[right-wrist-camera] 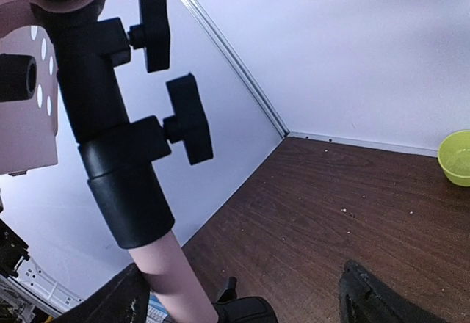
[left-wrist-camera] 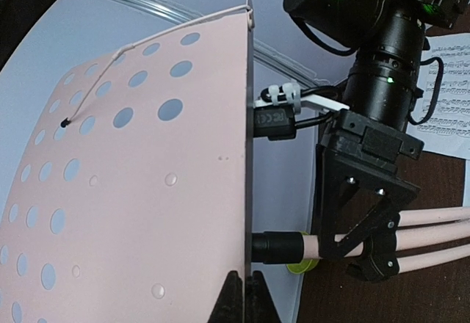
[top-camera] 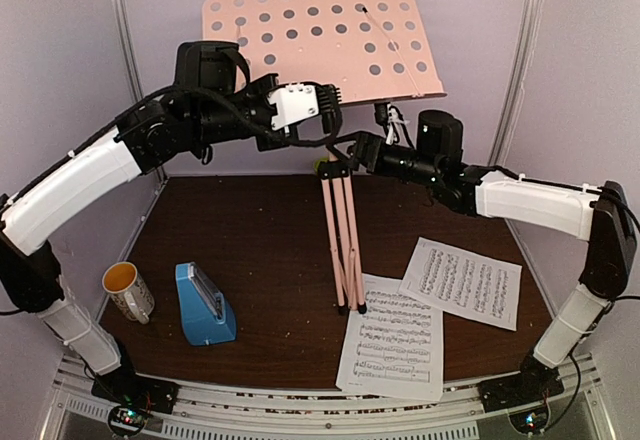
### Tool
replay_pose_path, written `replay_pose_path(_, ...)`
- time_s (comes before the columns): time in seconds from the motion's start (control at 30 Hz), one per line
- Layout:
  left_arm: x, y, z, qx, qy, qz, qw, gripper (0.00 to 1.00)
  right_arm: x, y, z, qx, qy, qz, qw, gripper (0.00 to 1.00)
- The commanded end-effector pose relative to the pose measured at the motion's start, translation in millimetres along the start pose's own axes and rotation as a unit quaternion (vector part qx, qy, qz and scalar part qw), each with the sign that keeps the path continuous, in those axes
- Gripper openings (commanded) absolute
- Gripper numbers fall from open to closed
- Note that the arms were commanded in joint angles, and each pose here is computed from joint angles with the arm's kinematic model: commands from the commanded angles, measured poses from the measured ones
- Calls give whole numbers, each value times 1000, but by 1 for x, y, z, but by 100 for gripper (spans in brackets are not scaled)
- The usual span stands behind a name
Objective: Set up the instrument practice props
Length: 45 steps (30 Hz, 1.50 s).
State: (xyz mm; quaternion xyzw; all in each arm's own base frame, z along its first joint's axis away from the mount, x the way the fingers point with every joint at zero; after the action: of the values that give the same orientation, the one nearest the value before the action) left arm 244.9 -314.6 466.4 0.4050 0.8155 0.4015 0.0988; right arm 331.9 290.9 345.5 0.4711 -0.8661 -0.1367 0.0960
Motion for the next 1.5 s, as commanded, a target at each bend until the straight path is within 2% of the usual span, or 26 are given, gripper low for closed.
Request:
replay_pose_path(0.0, 84, 78, -72, -2, -214, -191, 958, 0, 2, 11, -8, -11, -40, -46, 998, 88)
replay_pose_path(0.17, 87, 71, -72, -18, -231, -176, 957, 0, -7, 18, -21, -19, -59, -95, 994, 77)
replay_pose_path(0.43, 97, 65, -72, -30, -263, -166, 950, 0, -18, 20, -27, -36, -77, -132, 988, 57)
replay_pose_path(0.57, 98, 59, -70, -35, -271, -156, 949, 0, -20, 23, -30, -30, -81, -147, 985, 50)
replay_pose_path(0.77, 97, 57, -69, -37, -275, -151, 949, 0, -23, 31, -36, 4, -79, -147, 986, 40)
replay_pose_path(1.07, 92, 58, -68, -37, -270, -164, 948, 0, -16, 36, -44, 40, -77, -125, 988, 12)
replay_pose_path(1.2, 91, 58, -67, -38, -265, -171, 948, 0, -10, 40, -51, 55, -86, -120, 987, 4)
replay_pose_path(1.27, 90, 58, -67, -39, -266, -173, 948, 2, -7, 41, -55, 60, -93, -114, 987, 0)
replay_pose_path(1.33, 90, 59, -67, -39, -265, -176, 947, 4, -4, 43, -61, 65, -102, -109, 987, 0)
replay_pose_path(1.37, 90, 59, -66, -38, -263, -178, 947, 8, -2, 43, -63, 68, -107, -105, 986, 0)
replay_pose_path(1.47, 89, 59, -64, -36, -255, -183, 949, 37, 4, 45, -72, 73, -126, -96, 985, 0)
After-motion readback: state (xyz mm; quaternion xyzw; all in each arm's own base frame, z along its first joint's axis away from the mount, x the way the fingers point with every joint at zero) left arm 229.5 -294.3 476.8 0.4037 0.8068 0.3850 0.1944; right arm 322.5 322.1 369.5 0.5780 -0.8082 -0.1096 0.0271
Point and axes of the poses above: each gripper's point midway between its finger pads, its own x axis back along the fingers, its own y axis along the line the jaws close on, z = x × y, the point moved 9 cm from there along x, back along the fingers, and after that the axes turned 14 degrees about x, right-handed, at the moved point
